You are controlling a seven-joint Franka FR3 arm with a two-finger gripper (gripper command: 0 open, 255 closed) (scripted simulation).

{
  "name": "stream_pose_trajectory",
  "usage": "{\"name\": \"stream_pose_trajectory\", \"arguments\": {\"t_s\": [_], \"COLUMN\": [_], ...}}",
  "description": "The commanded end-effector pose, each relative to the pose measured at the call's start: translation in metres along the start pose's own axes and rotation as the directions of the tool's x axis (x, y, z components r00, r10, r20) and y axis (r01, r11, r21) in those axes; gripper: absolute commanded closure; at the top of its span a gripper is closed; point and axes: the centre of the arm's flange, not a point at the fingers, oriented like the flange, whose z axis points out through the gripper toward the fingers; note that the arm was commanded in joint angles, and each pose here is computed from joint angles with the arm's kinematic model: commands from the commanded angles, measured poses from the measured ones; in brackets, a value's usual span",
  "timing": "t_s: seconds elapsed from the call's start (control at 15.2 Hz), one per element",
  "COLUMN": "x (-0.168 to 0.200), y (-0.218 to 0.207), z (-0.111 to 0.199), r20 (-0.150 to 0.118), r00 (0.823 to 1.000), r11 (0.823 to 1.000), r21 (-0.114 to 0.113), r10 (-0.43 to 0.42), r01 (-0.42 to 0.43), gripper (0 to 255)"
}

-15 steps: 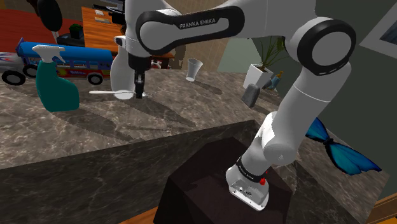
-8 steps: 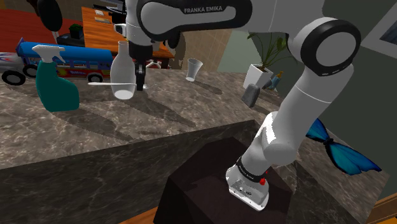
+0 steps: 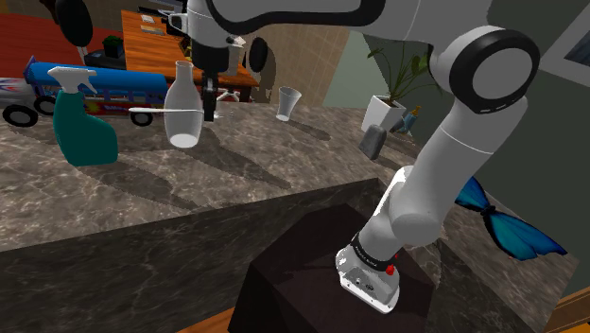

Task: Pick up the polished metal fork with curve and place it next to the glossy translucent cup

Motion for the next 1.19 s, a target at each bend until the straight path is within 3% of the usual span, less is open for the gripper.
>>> {"name": "stream_pose_trajectory", "arguments": {"t_s": [0.0, 1.12], "x": [0.0, -0.185], "y": [0.0, 0.102], "z": [-0.012, -0.008], "r20": [0.0, 0.0], "r00": [1.0, 1.0], "r11": [1.0, 1.0], "r21": [0.0, 0.0], "r10": [0.0, 0.0], "r01": [0.0, 0.0], "gripper": [255, 255]}}
